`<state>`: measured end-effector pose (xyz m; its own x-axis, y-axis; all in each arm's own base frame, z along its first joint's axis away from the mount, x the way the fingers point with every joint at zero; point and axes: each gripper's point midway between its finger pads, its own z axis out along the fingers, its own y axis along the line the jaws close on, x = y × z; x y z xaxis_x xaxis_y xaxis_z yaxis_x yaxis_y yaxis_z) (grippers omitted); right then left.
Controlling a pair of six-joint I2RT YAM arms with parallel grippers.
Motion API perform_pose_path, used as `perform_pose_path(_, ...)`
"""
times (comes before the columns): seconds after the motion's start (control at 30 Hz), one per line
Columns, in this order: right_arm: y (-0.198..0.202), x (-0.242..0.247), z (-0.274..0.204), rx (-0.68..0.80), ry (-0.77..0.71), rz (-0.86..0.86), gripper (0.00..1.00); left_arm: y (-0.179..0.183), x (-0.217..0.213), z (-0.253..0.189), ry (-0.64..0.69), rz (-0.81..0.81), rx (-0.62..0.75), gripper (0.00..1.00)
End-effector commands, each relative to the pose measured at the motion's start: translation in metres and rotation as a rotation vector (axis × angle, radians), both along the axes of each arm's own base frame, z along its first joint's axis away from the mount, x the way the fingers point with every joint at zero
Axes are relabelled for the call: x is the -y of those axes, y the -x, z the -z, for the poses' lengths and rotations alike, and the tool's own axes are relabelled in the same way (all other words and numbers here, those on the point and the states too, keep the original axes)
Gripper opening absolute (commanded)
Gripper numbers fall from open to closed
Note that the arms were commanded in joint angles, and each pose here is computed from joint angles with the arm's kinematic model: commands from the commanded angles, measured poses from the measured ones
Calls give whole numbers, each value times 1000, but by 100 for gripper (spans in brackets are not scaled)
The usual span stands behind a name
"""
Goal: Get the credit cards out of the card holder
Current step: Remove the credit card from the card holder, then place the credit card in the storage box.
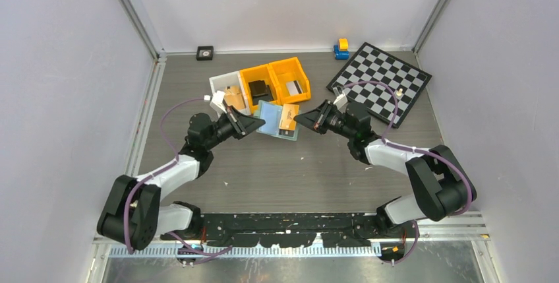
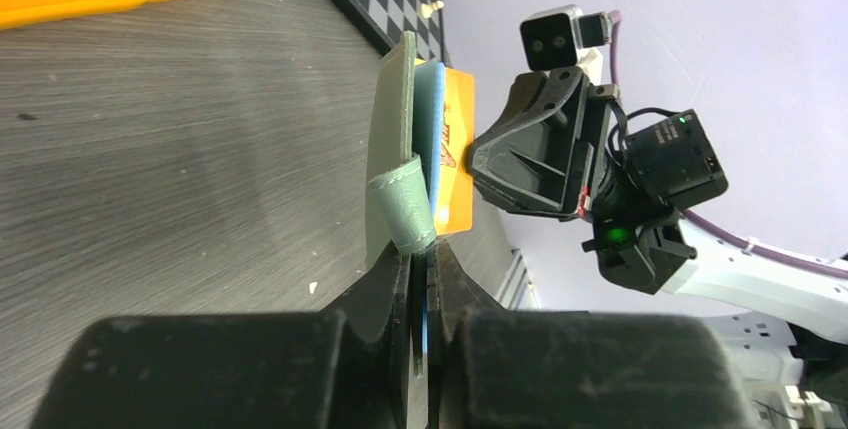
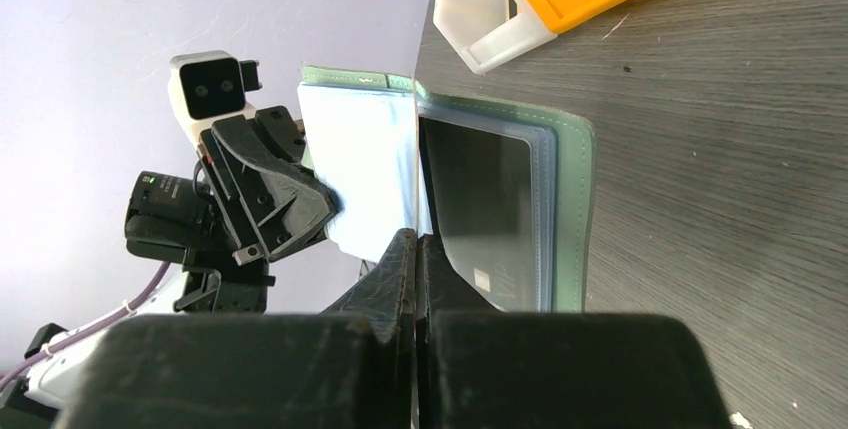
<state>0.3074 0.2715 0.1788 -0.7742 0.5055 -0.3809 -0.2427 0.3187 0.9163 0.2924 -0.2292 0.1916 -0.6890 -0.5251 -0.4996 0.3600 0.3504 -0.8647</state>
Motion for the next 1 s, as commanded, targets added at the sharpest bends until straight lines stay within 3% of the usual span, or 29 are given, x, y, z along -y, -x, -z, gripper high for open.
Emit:
perform_pose_path(0.0, -2, 2, -20, 66, -26, 13, 1, -6, -15, -2, -88, -93, 31, 0)
perform_pose_path(0.43, -14, -12, -36, 85, 78, -24, 0, -14, -52, 42, -364, -258, -163, 0)
perform_pose_path(0.7, -40, -64, -33, 49, 193, -102, 0, -1, -73, 69, -528, -272, -213, 0)
perform_pose_path(0.97, -83, -130, -46, 85, 292, -162, 0, 8, -78, 82, -605, -232, -195, 0)
